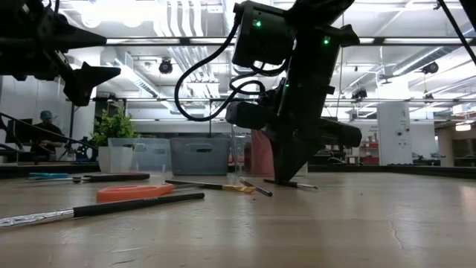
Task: Pick & Place Paint Supplies
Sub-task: Put the top silver paintbrush into the black bin
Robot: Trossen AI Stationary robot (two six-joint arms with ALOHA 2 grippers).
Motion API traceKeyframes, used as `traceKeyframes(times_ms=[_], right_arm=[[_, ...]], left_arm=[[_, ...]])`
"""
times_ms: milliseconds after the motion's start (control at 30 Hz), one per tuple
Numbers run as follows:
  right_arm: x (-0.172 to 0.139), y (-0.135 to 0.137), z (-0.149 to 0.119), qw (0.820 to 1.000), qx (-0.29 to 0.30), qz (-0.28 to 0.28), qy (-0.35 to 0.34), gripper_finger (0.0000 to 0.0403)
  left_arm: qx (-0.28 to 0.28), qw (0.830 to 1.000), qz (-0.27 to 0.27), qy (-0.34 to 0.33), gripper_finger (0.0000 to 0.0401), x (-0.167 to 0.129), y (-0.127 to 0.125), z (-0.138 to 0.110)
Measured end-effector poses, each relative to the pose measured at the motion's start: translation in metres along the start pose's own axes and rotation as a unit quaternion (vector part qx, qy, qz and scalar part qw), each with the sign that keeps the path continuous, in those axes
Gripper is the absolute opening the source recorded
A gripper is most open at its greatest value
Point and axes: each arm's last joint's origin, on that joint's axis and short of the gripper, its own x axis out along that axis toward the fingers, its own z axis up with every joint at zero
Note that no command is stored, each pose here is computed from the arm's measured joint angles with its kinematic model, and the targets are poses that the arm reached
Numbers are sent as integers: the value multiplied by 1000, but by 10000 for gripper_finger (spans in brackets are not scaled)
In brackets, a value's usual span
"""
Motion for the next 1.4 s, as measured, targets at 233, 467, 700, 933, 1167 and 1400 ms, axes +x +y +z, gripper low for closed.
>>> traceKeyframes(times_ms=[233,467,700,933,1167,1400], right_arm=[[-8,0,2,1000,-10,10,13,22],[-38,2,13,999,-8,51,-5,22],[-74,0,30,993,-17,100,-62,22],[-103,2,77,971,-39,194,-136,22],[-111,-2,136,944,-8,248,-218,22],[-112,-4,182,927,11,255,-274,22]], left_arm=[[0,1000,0,0,303,0,0,0],[0,1000,0,0,303,0,0,0],[0,1000,0,0,303,0,0,0],[0,1000,0,0,303,0,0,0],[0,1000,0,0,303,0,0,0],[0,1000,0,0,303,0,0,0]])
